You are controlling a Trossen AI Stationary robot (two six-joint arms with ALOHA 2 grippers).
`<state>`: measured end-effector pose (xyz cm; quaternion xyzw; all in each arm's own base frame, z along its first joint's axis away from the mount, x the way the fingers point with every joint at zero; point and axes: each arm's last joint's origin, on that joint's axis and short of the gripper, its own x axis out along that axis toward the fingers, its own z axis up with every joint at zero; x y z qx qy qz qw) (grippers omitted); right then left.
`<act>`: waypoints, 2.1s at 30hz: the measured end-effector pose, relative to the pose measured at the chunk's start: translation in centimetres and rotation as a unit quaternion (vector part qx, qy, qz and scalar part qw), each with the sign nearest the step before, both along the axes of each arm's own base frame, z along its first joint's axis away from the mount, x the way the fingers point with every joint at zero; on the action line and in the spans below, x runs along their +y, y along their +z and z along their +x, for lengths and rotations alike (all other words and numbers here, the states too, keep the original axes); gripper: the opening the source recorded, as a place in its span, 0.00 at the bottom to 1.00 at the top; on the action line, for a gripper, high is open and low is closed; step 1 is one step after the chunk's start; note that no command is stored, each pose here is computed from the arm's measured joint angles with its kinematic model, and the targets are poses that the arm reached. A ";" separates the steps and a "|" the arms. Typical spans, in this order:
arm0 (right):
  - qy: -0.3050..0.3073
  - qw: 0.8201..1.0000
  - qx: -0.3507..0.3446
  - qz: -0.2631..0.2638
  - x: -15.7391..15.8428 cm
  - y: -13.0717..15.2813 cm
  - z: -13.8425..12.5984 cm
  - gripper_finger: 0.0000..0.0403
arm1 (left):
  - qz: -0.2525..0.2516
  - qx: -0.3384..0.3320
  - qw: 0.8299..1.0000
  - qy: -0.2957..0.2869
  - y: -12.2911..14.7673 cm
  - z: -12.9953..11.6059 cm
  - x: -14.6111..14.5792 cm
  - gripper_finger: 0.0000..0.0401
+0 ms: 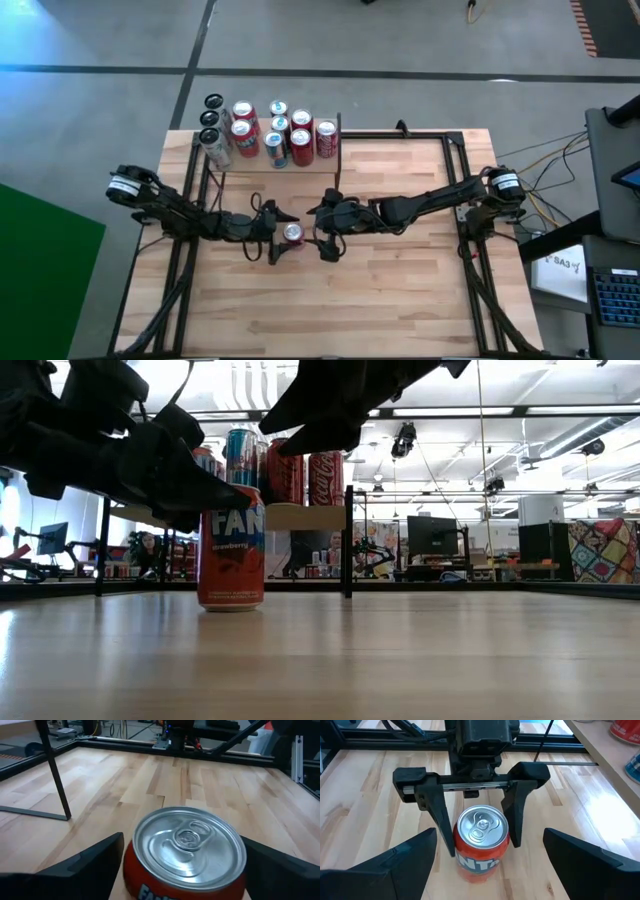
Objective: Place canned beverage on shelf
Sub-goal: Put the red soda can on the shelf aligned with the other red soda cans
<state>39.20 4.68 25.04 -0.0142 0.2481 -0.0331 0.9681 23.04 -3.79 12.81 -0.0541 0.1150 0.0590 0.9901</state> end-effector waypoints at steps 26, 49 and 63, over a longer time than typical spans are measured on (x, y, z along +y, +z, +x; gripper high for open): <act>-0.016 1.000 0.014 -0.017 -0.2 -0.6 -0.2 0.88 | -0.075 -0.096 0.992 -0.019 5.8 -2.3 0.3 0.72; -0.032 0.999 -0.005 -0.043 -2.5 -0.1 0.2 0.88 | 0.048 -0.007 0.977 0.208 15.1 -9.4 4.4 0.72; -0.033 0.998 -0.011 -0.044 -2.8 0.0 0.2 0.88 | 0.068 0.025 0.954 0.292 15.7 -9.3 6.9 0.72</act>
